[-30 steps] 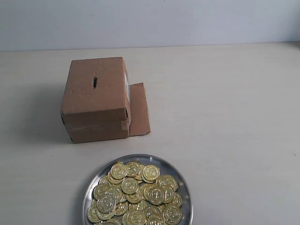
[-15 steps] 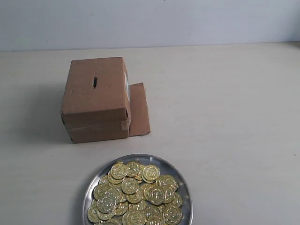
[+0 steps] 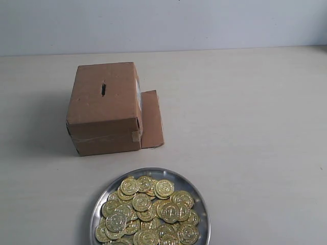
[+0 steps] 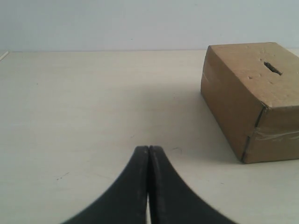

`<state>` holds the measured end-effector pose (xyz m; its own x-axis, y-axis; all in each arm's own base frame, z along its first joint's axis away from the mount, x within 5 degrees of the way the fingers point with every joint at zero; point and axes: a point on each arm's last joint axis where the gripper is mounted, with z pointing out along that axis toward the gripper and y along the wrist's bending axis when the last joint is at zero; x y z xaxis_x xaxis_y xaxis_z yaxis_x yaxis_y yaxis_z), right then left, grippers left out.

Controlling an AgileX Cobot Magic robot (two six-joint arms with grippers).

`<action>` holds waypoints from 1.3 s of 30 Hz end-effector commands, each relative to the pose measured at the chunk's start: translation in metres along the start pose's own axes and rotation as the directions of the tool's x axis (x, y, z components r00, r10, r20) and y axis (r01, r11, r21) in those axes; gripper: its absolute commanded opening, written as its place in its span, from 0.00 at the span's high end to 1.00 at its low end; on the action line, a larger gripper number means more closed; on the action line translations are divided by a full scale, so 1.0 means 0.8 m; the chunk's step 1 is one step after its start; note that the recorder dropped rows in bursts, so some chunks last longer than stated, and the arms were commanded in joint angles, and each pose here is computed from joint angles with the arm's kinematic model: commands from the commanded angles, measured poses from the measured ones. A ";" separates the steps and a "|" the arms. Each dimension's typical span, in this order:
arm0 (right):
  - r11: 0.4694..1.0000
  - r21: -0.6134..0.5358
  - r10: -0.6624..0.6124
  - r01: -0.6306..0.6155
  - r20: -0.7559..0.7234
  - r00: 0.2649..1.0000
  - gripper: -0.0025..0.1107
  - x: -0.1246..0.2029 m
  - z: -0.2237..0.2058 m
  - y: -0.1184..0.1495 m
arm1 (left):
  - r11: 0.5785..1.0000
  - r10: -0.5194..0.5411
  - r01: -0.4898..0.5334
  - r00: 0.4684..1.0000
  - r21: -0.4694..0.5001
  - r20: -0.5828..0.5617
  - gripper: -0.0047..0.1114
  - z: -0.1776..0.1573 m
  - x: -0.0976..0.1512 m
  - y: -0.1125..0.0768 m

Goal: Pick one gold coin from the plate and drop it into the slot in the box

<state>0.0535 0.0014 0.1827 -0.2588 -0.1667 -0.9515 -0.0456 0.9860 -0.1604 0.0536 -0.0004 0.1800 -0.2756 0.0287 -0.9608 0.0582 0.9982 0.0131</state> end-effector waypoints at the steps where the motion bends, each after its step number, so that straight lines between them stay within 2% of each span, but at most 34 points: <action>1: 1.000 -0.001 -0.005 0.005 0.004 1.000 0.98 0.001 0.000 0.000 | 1.000 0.003 -0.003 1.000 0.007 0.019 0.96 -0.001 -0.002 0.000; 12: 1.000 0.010 -0.028 0.028 0.015 0.999 0.98 0.000 0.000 -0.001 | 1.000 0.003 -0.003 1.000 0.007 0.019 0.96 -0.001 -0.002 0.000; 19: 0.995 -0.015 0.095 -0.094 0.086 0.992 0.98 -0.008 0.000 0.001 | 1.000 0.002 -0.003 1.000 0.007 0.022 0.96 -0.001 -0.002 -0.001; 26: 0.993 -0.019 0.120 -0.119 0.103 0.987 0.98 -0.010 0.000 0.001 | 1.000 -0.006 0.005 0.998 0.019 0.065 0.96 -0.001 -0.007 -0.002; 35: 0.994 -0.008 0.108 -0.107 0.128 0.986 0.98 -0.013 -0.001 0.000 | 1.000 0.000 -0.001 0.998 0.016 0.065 0.96 -0.001 -0.007 -0.002; 39: 0.966 -0.035 0.258 -0.256 0.185 0.948 0.98 -0.020 -0.002 -0.001 | 1.000 0.000 -0.001 0.998 0.016 0.065 0.96 -0.001 -0.007 -0.002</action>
<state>0.0559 0.0033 0.1949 -0.1286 0.0060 -0.9917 -0.0207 0.9997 0.0087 0.0546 -0.0013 0.1838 -0.2335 0.0262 -0.9720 0.0663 0.9977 0.0110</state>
